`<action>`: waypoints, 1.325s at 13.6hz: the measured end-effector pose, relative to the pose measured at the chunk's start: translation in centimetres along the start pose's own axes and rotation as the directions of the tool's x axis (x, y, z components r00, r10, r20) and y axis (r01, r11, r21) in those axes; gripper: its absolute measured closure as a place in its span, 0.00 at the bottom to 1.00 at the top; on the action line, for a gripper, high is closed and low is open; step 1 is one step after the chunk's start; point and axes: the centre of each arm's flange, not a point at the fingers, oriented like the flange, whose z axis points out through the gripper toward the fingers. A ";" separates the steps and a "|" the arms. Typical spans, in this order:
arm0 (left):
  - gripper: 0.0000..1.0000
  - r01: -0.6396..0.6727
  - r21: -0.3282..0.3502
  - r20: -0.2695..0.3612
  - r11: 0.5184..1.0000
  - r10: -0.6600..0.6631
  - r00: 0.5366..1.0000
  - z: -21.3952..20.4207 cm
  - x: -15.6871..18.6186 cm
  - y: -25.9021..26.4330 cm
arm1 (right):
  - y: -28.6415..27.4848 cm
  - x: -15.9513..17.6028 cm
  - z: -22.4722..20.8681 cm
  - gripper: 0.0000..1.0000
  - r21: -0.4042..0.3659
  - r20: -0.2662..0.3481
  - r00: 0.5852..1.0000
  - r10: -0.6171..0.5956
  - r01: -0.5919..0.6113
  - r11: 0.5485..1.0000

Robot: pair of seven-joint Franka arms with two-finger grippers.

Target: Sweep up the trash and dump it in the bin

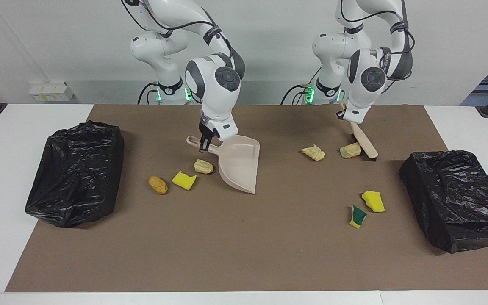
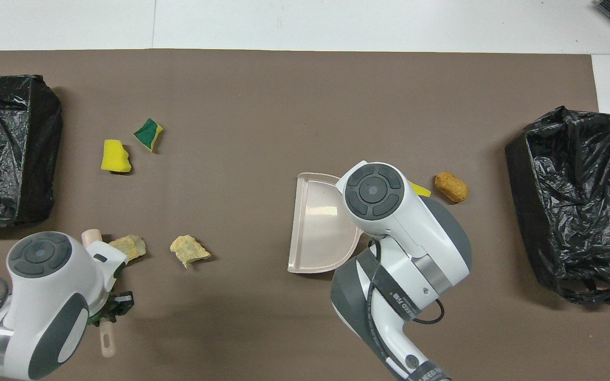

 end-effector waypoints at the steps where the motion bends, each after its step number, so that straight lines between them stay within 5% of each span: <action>1: 0.73 -0.030 -0.016 -0.002 0.999 0.030 1.000 -0.4 -0.4 1.8 | -0.1 0.0 0.0 0.67 0.000 0.001 1.000 -0.015 0.015 1.000; 5: 0.73 -0.136 -0.054 -0.028 0.989 0.135 0.990 -2.7 -2.2 7.8 | 0.0 -0.4 0.6 0.67 0.007 0.003 0.999 -0.052 0.052 0.999; 9: 0.73 -0.229 -0.036 -0.040 0.973 0.227 0.973 -4.8 -1.3 7.4 | -0.4 -0.1 1.1 0.67 0.011 0.006 0.998 -0.064 0.064 0.998; 13: 0.73 -0.323 -0.001 -0.125 0.947 0.320 0.939 -7.8 3.3 1.2 | -0.4 0.0 1.0 0.67 0.007 0.003 0.998 -0.067 0.066 0.998; 18: 0.73 -0.467 0.033 -0.310 0.884 0.453 0.836 -9.2 12.7 -4.0 | -0.5 0.1 1.0 0.67 0.006 0.003 0.998 -0.068 0.068 0.998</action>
